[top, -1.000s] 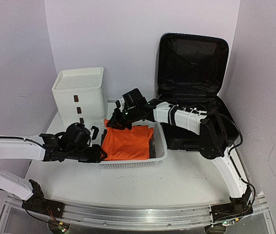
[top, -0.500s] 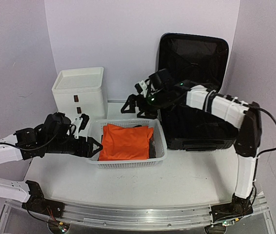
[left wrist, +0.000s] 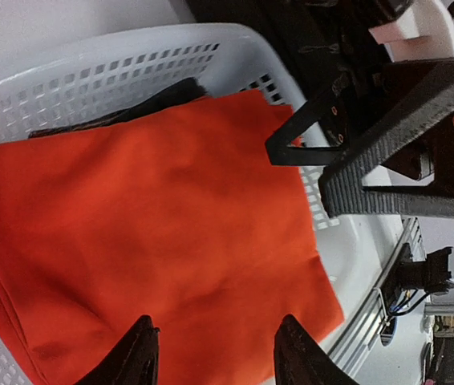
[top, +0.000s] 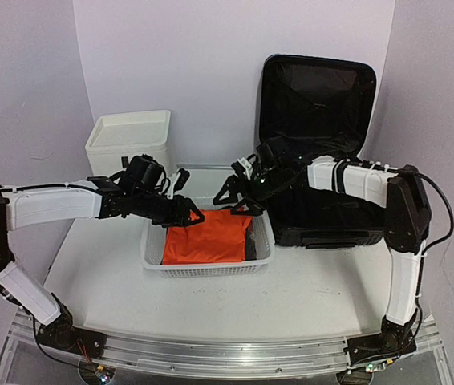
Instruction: Open, take out, and arrange the luggage
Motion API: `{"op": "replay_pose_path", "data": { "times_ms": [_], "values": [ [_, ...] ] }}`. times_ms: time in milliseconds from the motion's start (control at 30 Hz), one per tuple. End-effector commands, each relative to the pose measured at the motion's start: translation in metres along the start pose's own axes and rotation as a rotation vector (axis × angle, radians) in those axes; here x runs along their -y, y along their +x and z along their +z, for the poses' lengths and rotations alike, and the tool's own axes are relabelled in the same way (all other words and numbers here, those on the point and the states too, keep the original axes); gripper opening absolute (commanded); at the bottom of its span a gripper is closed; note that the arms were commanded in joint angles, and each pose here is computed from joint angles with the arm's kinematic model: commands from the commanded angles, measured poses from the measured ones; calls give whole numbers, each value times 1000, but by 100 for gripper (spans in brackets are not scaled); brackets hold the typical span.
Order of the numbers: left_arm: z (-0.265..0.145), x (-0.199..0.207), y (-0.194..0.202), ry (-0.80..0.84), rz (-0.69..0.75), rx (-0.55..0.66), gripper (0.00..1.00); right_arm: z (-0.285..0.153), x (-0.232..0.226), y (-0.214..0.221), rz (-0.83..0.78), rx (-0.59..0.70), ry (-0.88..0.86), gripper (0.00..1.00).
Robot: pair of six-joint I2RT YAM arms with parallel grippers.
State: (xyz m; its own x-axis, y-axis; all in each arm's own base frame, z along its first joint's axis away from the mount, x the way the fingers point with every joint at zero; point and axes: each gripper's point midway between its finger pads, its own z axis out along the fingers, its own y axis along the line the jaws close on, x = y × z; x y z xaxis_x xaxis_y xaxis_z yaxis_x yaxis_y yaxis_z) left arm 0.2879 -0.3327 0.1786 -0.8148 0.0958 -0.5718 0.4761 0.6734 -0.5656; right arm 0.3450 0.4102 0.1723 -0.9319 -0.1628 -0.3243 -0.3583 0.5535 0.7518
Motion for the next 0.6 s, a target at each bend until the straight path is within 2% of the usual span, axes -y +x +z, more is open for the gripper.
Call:
{"op": "replay_pose_path", "data": {
  "times_ms": [0, 167, 333, 433, 567],
  "values": [
    [11, -16, -2, 29, -64, -2, 50, 11, 24, -2, 86, -16, -69, 72],
    [14, -62, 35, -69, -127, -58, 50, 7, 65, 18, 133, -13, 13, 68],
    [-14, -62, 42, -118, -97, -50, 53, -22, 57, 30, 106, -13, 57, 70],
    [-46, -49, 28, -146, -44, -14, 61, -45, 39, 37, 53, -12, 61, 73],
    [-87, -47, 19, -251, 15, -21, 77, -81, 36, 54, -28, -12, 176, 82]
  ]
}}
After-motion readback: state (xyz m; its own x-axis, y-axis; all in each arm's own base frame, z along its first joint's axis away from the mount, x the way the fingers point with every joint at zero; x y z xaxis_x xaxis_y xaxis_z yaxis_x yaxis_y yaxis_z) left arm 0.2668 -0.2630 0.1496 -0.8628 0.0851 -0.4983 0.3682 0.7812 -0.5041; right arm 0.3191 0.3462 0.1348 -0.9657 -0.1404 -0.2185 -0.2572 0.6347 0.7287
